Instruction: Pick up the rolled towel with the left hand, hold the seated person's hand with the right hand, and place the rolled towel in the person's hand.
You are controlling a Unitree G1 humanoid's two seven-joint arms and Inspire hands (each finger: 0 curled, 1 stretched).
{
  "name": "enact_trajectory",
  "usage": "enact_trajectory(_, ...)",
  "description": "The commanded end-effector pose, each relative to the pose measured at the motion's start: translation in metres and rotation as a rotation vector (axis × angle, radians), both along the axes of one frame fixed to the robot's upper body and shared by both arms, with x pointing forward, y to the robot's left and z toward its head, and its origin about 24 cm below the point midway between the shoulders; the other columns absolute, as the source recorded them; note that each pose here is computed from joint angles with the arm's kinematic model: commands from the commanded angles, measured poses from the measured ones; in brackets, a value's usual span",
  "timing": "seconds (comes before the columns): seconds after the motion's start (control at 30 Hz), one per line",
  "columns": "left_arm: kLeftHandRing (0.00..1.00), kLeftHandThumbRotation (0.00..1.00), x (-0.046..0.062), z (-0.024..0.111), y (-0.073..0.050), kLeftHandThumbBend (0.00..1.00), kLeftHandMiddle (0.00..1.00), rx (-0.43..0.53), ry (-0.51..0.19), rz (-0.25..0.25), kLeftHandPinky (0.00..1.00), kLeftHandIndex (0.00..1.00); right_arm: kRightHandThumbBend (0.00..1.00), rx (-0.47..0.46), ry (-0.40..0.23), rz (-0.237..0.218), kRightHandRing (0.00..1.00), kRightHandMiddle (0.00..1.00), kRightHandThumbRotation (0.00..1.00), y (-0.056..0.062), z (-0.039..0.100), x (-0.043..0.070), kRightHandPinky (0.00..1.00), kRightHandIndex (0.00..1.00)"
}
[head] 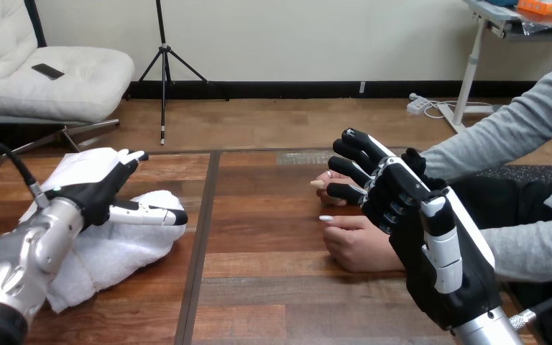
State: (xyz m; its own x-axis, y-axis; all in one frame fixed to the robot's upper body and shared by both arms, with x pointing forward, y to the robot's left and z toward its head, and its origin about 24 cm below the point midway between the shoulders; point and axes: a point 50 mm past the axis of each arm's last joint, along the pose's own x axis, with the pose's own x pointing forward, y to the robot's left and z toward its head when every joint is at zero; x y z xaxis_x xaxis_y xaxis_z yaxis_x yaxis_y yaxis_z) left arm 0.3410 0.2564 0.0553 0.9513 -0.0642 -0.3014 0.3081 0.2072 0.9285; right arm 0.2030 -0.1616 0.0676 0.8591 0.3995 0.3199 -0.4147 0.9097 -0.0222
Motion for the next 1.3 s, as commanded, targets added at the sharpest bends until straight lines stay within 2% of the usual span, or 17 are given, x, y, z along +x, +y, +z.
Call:
enact_trajectory(0.0,0.97,0.74,0.018,0.024,-0.015,1.00,1.00,0.005,-0.074,-0.037,0.91,0.95,0.81,0.024,-0.081,0.003,0.91,0.92,1.00,0.002,0.015,0.003,0.83,0.91)
enact_trajectory(0.5,0.96,0.72,0.022,0.017,-0.029,1.00,0.99,-0.001,-0.102,-0.052,0.89,0.94,0.81,0.027,-0.082,0.010,0.91,0.93,1.00,0.002,0.017,0.001,0.82,0.92)
enact_trajectory(1.27,0.99,0.69,0.024,0.010,-0.044,1.00,1.00,-0.009,-0.071,-0.069,0.93,0.96,0.83,0.029,-0.083,0.016,0.91,0.93,1.00,0.002,0.019,0.000,0.82,0.92)
